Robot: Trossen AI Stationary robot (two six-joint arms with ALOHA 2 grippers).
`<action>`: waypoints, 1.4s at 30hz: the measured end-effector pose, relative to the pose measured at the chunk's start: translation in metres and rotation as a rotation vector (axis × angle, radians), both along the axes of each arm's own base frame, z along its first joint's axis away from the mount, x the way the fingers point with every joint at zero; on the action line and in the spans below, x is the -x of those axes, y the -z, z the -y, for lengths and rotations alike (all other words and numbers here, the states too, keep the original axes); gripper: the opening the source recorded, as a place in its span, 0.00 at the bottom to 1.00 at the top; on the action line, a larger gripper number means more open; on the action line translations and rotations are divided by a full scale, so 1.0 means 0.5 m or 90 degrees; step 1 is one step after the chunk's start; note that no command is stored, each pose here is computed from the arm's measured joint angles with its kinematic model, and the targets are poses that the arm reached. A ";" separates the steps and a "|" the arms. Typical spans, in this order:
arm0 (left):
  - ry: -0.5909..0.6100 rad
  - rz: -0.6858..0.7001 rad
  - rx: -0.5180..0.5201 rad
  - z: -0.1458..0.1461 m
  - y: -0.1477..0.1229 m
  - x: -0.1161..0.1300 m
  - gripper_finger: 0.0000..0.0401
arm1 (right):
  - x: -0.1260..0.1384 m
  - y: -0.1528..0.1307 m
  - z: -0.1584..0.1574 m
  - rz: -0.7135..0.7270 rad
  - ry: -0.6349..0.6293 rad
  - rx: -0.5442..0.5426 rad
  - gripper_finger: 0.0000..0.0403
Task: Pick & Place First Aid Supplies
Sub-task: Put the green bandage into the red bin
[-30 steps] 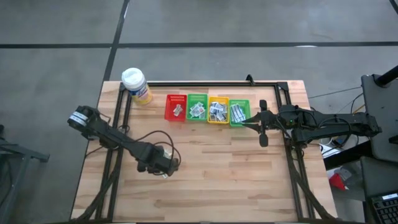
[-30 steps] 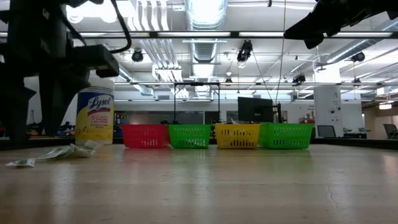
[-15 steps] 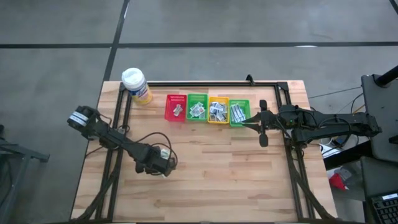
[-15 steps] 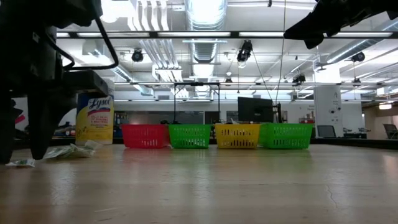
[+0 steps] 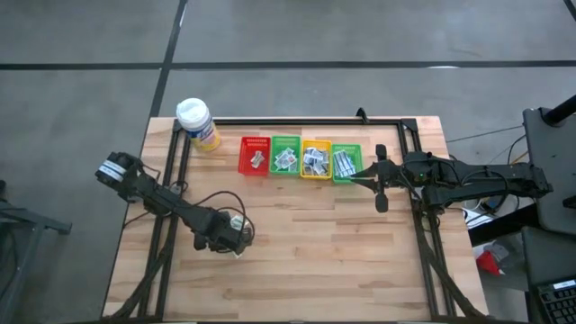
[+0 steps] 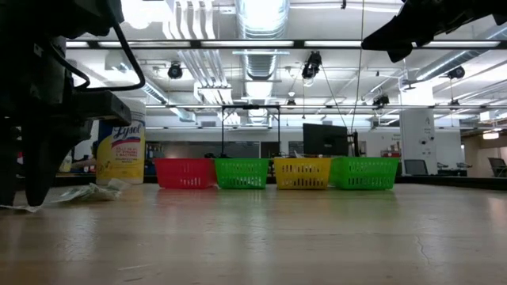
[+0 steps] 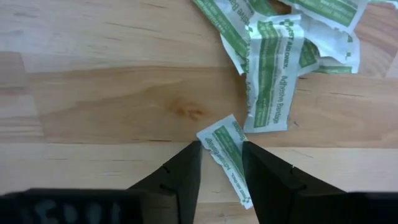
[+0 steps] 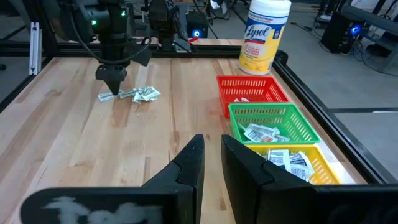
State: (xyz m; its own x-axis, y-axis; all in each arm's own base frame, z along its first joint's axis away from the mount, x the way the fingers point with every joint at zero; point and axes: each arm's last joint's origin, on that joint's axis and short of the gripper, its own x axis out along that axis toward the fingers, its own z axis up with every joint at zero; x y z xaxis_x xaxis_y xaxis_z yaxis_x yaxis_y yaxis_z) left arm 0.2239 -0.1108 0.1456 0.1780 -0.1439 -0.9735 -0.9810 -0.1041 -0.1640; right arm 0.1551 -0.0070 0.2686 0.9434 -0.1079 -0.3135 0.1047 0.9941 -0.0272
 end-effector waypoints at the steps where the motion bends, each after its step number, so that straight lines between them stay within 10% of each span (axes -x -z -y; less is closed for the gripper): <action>1: 0.000 -0.001 0.000 0.000 0.000 0.000 0.33 | 0.000 0.000 0.000 0.000 0.000 -0.001 0.13; 28: 0.040 0.008 -0.011 0.002 -0.003 -0.003 0.01 | 0.000 0.000 0.000 0.000 0.000 0.000 0.13; 42: 0.103 -0.033 0.002 0.010 -0.006 0.009 0.00 | 0.000 0.000 0.000 0.000 0.000 0.000 0.13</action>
State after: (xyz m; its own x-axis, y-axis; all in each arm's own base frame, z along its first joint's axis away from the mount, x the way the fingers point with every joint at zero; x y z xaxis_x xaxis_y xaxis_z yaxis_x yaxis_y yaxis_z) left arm 0.2192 -0.1156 0.1488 0.1012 -0.1700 -0.9802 -0.9922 0.0550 -0.1120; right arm 0.1551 -0.0070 0.2685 0.9434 -0.1077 -0.3138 0.1044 0.9942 -0.0274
